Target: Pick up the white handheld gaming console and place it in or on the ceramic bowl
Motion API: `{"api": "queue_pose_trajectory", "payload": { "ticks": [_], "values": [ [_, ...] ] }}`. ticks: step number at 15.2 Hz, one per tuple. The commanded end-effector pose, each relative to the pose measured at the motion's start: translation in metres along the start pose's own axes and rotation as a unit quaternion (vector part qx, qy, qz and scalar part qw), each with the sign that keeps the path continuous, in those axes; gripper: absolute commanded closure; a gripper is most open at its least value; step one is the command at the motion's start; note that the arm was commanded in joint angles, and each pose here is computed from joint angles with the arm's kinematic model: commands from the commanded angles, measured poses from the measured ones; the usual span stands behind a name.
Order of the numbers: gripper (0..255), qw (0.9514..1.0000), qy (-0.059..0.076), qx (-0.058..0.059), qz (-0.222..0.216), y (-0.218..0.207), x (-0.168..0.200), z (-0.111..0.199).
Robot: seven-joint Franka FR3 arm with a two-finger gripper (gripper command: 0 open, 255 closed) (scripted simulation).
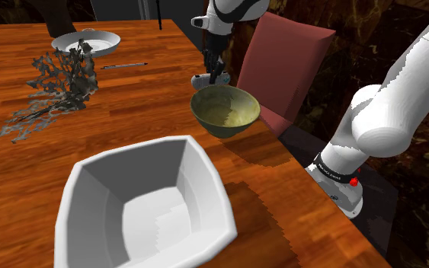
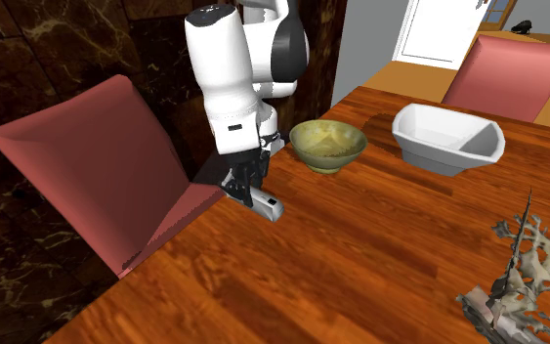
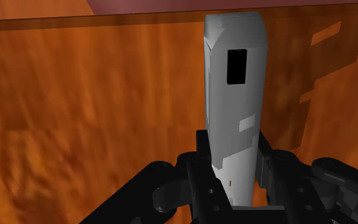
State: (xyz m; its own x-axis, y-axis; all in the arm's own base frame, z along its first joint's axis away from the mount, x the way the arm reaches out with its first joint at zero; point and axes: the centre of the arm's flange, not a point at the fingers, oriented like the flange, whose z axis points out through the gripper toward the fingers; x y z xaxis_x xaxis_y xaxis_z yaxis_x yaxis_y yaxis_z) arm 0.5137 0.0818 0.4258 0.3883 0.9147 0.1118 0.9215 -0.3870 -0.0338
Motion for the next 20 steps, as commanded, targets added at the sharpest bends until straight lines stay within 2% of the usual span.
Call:
{"api": "queue_pose_trajectory", "payload": {
  "ticks": [1, 4, 20],
  "values": [
    [255, 1.0000, 0.000, 0.000, 0.000, 0.000, 0.000, 0.000],
    [255, 1.0000, 0.000, 0.000, 0.000, 0.000, 0.000, 0.000],
    [255, 1.0000, 0.000, 0.000, 0.000, -0.003, 0.009, -0.084]
  ]
}}
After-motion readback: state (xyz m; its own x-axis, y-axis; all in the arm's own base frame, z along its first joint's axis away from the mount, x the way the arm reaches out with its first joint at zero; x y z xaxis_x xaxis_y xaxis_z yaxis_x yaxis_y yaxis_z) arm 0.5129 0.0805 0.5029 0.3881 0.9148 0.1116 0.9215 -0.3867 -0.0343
